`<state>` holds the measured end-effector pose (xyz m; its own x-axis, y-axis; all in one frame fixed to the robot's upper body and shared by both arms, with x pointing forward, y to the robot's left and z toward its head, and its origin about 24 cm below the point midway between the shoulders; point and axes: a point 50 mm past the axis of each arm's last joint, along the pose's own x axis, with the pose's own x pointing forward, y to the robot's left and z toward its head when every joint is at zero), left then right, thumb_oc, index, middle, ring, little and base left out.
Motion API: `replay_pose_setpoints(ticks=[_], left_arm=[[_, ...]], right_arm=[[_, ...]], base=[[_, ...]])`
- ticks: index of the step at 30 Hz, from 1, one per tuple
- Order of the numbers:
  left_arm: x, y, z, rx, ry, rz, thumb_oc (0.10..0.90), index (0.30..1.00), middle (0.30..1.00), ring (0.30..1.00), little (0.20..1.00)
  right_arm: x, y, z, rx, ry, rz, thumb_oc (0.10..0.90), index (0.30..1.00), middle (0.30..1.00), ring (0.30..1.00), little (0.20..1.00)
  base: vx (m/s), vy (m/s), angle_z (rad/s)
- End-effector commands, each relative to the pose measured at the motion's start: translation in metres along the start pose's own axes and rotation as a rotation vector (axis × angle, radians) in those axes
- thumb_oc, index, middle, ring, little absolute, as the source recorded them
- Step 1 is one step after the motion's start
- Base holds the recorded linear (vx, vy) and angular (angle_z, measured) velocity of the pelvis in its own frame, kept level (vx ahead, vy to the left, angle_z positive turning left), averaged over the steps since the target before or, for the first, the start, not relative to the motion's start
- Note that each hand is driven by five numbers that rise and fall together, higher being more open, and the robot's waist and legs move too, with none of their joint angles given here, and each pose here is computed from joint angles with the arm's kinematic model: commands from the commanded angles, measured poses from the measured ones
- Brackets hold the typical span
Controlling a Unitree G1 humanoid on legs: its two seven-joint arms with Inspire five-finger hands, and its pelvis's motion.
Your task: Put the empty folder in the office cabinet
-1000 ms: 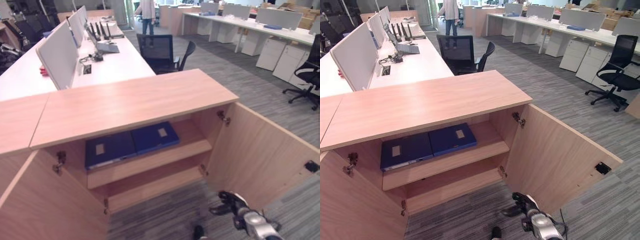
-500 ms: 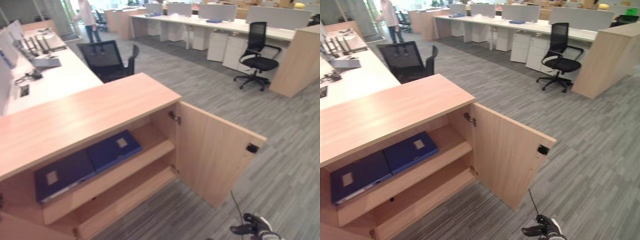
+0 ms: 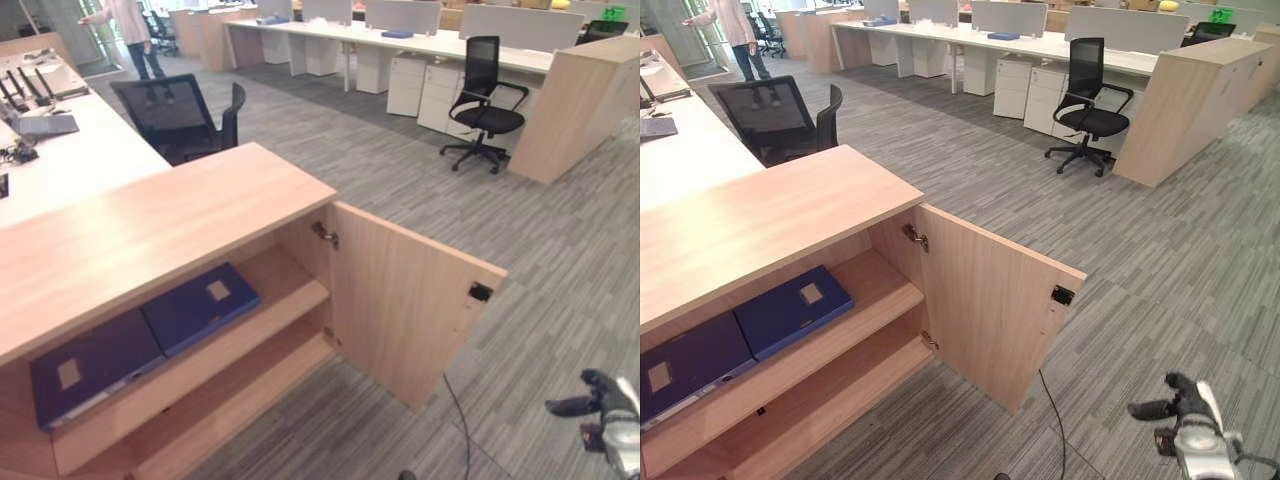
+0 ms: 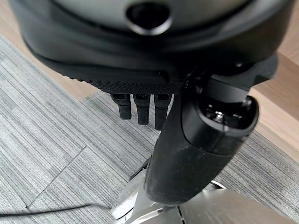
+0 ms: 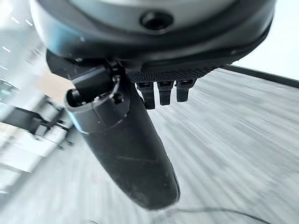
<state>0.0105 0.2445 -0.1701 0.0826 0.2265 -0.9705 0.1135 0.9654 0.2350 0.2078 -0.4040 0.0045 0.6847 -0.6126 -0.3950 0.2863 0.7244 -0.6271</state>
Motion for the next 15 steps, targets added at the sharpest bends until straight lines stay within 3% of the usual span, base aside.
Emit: replay_pose_setpoints(ticks=[1,9,15], left_arm=[[0.001,-0.002,0.031,-0.041,-0.083,-0.017,0.8,0.9,0.9,0.9,0.9],[0.001,0.0,0.023,-0.062,-0.056,-0.009,0.8,0.9,0.9,0.9,0.9],[0.001,0.0,0.026,-0.078,-0.068,-0.01,0.8,0.9,0.9,0.9,0.9]], right_arm=[[0.008,-0.014,0.081,0.037,-0.293,-0.065,0.8,0.9,0.9,0.9,0.9],[0.002,0.027,0.158,0.071,-0.507,0.075,0.8,0.9,0.9,0.9,0.9],[-0.009,0.058,0.184,0.146,-0.587,0.205,0.8,0.9,0.9,0.9,0.9]], base=[[0.04,-0.023,0.01],[0.02,-0.015,0.09],[0.01,-0.003,0.05]])
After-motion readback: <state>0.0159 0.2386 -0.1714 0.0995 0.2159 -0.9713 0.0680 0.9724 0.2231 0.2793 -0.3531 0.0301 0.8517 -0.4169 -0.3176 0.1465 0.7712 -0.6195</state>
